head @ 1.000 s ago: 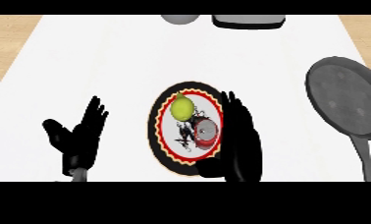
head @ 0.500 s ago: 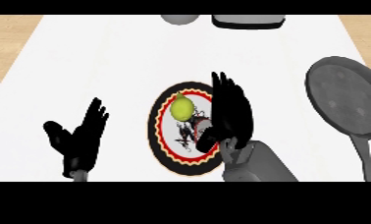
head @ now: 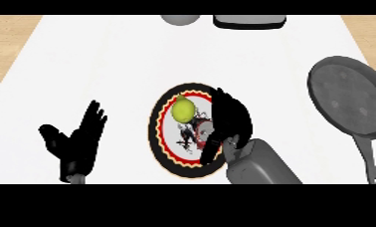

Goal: Pick the can from the plate and place it in the pan

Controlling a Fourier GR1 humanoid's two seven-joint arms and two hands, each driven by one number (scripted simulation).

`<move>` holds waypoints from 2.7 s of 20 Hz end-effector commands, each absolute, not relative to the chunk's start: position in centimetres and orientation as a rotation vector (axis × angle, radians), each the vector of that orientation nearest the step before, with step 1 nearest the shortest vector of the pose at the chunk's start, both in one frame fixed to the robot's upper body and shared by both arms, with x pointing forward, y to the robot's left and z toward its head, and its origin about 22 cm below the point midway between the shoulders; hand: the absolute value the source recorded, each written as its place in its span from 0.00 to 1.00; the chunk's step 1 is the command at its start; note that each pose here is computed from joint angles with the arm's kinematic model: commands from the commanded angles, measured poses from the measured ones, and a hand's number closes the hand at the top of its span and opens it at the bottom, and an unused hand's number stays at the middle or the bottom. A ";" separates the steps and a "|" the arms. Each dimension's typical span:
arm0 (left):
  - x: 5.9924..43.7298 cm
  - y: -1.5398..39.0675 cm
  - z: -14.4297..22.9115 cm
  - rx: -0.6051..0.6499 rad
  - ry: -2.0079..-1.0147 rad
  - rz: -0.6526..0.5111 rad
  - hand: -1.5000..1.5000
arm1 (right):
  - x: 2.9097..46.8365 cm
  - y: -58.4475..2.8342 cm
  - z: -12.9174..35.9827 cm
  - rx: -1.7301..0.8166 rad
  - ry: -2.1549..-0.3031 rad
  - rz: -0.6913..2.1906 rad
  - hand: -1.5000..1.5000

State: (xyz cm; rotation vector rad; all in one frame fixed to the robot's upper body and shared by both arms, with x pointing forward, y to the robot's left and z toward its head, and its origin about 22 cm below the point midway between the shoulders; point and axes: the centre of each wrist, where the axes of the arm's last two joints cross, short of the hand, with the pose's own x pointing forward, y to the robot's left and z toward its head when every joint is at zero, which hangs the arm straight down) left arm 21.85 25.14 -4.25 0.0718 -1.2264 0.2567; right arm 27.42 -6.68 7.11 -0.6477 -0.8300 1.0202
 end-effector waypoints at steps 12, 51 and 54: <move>20.5 25.3 -3.7 0.076 -1.218 0.257 0.50 | 25.5 -6.1 4.2 -0.756 -0.792 0.976 0.00; 21.8 26.6 -4.1 0.104 -1.235 0.286 0.50 | 27.5 -10.7 9.3 -1.389 -1.263 0.693 1.00; 21.3 23.9 -4.9 0.062 -1.227 0.269 0.50 | 27.2 -10.8 11.8 -1.392 -1.293 0.563 1.00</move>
